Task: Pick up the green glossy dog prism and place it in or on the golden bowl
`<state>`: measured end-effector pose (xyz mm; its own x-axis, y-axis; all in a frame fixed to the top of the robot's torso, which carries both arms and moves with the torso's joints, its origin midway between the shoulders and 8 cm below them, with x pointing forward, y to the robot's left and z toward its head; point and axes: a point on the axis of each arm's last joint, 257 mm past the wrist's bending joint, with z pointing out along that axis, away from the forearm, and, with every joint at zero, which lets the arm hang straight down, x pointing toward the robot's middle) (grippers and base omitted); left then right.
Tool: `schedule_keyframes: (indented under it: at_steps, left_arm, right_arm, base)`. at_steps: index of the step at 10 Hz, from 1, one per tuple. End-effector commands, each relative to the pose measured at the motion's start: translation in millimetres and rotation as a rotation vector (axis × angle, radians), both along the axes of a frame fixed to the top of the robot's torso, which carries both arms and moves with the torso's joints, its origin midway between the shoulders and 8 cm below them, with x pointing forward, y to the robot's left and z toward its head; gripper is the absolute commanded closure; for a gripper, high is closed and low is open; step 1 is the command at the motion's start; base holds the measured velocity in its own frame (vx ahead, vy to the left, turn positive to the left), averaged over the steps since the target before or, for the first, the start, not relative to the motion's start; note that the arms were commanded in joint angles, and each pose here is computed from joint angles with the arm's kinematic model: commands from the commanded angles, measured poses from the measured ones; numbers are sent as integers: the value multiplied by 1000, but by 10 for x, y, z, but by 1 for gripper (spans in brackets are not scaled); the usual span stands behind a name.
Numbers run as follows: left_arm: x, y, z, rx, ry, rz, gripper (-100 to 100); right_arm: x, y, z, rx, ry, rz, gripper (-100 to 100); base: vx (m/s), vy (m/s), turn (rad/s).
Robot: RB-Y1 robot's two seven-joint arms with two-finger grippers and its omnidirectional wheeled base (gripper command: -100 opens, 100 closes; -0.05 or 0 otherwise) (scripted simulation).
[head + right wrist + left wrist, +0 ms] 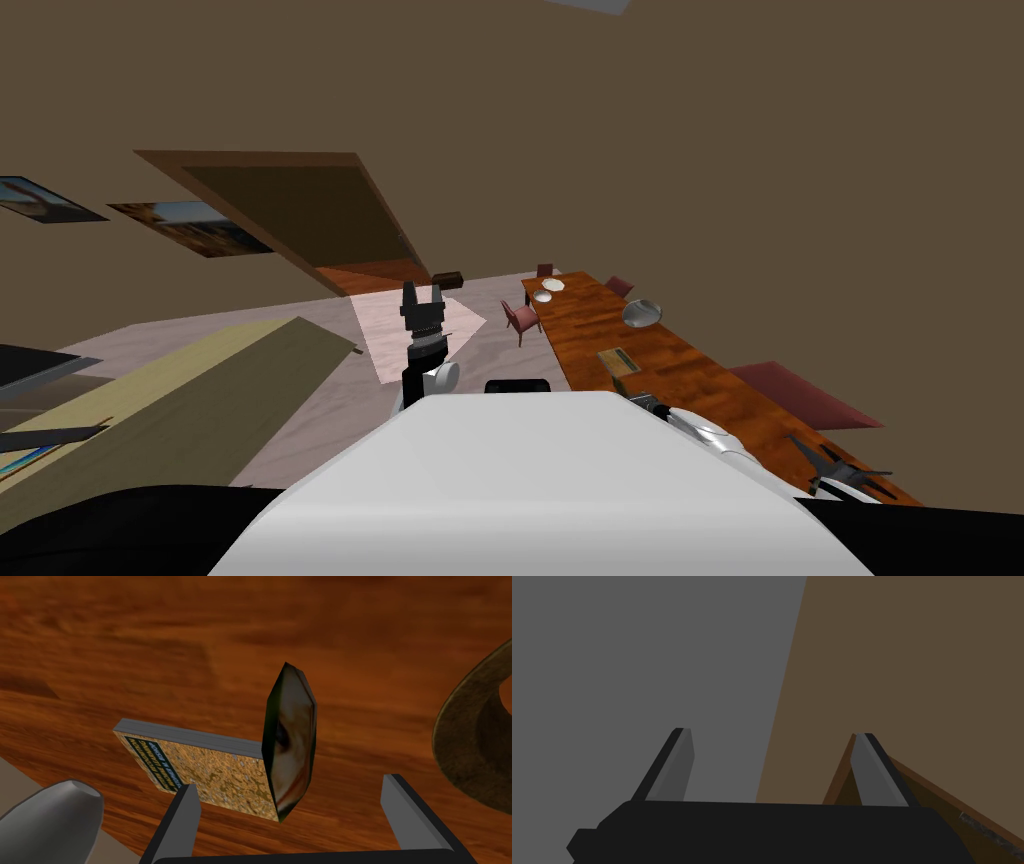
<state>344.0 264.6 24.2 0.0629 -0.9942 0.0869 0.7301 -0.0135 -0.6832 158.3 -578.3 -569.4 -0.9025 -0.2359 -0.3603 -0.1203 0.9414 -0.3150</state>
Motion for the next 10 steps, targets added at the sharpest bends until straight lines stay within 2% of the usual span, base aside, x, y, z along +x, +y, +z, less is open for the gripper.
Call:
schedule_keyframes:
  at_steps: [1,2,10]
  left_arm:
    - [0,0,0,0,0,0,0]
    - [0,0,0,0,0,0,0]
    - [0,0,0,0,0,0,0]
  right_arm:
    - [0,0,0,0,0,0,0]
    - [-15,28,-21,1,0,8,-100]
    - [-100,167,-124,3,-1,47,-100]
  base:
    - [0,0,0]
    - [28,-9,-49]
    - [46,-15,-49]
